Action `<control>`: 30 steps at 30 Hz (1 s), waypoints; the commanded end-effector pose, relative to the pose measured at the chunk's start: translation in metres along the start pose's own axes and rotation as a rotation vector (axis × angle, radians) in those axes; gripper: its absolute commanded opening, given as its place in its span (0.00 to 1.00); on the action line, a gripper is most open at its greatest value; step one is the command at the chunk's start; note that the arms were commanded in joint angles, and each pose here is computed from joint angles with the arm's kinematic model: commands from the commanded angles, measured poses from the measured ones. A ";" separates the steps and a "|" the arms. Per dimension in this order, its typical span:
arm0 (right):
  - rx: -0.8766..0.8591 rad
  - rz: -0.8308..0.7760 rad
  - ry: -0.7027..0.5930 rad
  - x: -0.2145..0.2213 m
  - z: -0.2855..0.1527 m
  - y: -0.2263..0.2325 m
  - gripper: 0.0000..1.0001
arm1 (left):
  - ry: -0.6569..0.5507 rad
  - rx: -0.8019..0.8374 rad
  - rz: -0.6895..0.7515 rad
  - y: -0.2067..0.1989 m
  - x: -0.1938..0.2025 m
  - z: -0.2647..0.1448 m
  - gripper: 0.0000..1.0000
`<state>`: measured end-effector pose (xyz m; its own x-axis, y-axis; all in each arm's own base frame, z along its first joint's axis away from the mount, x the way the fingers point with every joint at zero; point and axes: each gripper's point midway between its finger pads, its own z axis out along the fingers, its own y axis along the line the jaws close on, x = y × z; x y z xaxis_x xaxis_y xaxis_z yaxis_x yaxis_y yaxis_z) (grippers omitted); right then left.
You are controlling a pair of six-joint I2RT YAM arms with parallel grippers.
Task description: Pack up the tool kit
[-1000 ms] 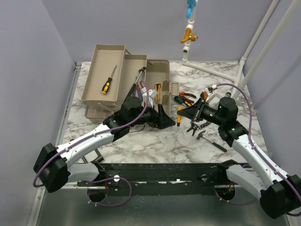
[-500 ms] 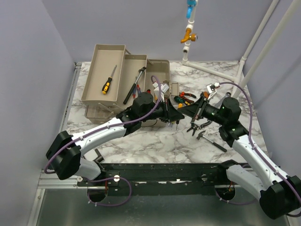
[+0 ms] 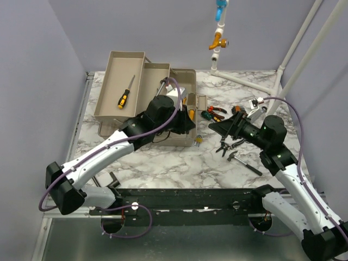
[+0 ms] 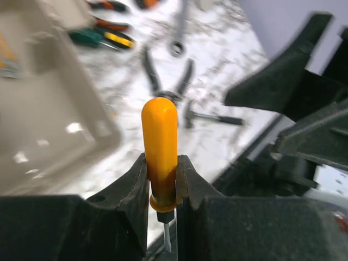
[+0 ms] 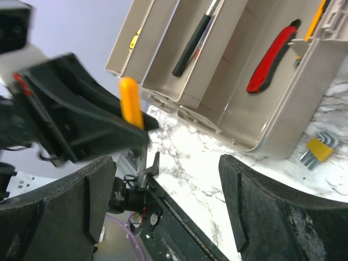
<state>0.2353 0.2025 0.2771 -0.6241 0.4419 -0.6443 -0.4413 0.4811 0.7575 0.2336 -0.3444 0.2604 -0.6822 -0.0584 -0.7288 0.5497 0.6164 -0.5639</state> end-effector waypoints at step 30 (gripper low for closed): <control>1.145 -0.009 0.040 0.017 -0.061 -0.207 0.80 | 0.199 -1.332 0.301 0.315 -0.172 -0.156 0.33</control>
<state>0.2774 0.0963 0.1380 -0.6684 0.4355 -0.6030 0.2594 0.8963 0.3597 0.4513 -0.0236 0.2589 -0.7336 0.2638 -0.6263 -0.0832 0.8798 0.4681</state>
